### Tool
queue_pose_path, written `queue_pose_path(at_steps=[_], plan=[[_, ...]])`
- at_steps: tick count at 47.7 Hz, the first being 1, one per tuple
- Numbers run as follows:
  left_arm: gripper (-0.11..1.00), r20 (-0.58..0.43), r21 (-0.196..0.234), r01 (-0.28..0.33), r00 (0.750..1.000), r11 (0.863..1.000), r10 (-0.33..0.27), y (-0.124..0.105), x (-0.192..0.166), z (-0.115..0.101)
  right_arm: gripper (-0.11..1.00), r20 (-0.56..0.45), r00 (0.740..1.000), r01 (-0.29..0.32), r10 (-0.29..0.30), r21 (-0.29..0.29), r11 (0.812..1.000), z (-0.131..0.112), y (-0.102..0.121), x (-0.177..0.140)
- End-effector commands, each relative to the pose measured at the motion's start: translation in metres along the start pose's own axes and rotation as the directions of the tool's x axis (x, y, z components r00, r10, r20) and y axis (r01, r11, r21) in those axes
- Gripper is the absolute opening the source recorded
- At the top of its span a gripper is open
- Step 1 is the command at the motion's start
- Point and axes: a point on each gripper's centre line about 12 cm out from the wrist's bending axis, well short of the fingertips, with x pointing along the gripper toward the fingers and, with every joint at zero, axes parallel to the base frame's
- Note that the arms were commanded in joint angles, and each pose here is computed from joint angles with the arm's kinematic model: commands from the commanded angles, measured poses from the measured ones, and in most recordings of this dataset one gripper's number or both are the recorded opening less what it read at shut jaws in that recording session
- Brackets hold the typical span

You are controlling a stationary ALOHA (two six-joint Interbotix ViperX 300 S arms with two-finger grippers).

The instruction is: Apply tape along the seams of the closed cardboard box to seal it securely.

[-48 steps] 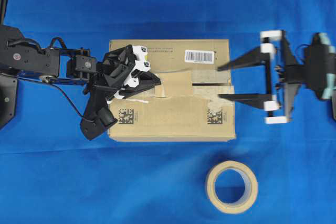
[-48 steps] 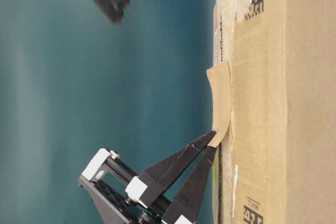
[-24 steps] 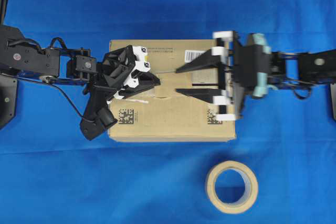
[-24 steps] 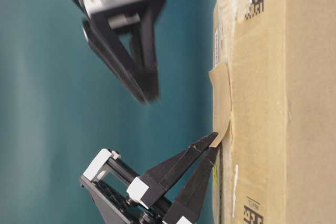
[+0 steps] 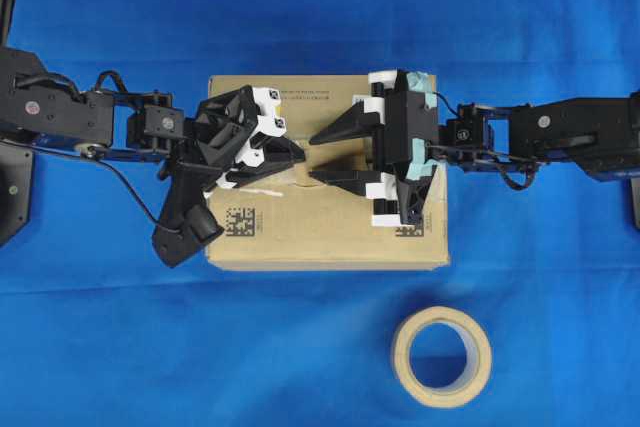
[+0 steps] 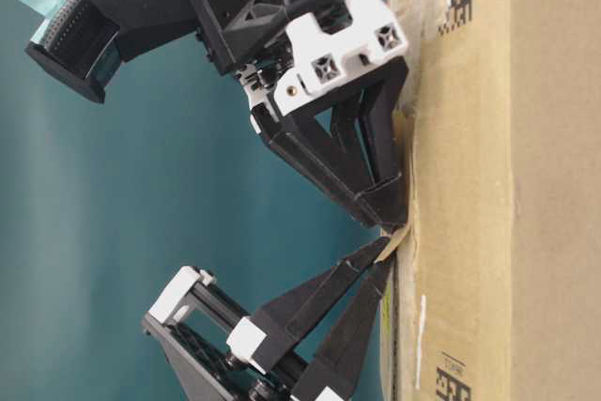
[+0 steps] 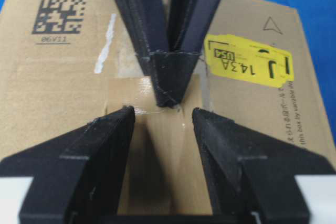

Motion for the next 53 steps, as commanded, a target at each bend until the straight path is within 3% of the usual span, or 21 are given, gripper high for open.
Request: queue_pose_path(at_steps=[1,17,33,42,53], plan=[[0.0,0.003,-0.005,-0.028,1.0,1.0,0.028,0.01,-0.001,0.001,0.55,0.029,1.0,0.002,-0.002,0.008,1.0,0.01,-0.001,-0.001],[0.0,-0.001,-0.019,-0.032,0.999,0.999,0.032,0.014,0.002,0.0,0.55,-0.004,1.0,0.004,-0.004,0.009,1.0,0.001,-0.001,0.001],[0.01,-0.022,-0.024,0.062,0.998,0.998,-0.063,0.004,0.001,-0.004,0.55,-0.04,0.999,0.009,-0.008,0.035,0.999,-0.012,-0.002,-0.002],[0.01,-0.023,-0.027,0.066,0.997,0.997,-0.067,0.005,0.001,-0.004,0.55,-0.044,0.999,0.009,-0.008,0.034,0.999,-0.014,-0.003,-0.003],[0.16,-0.025,-0.027,0.078,0.997,0.997,-0.079,0.008,0.005,-0.003,0.55,-0.041,0.999,0.01,-0.008,0.035,0.999,-0.014,-0.003,-0.003]])
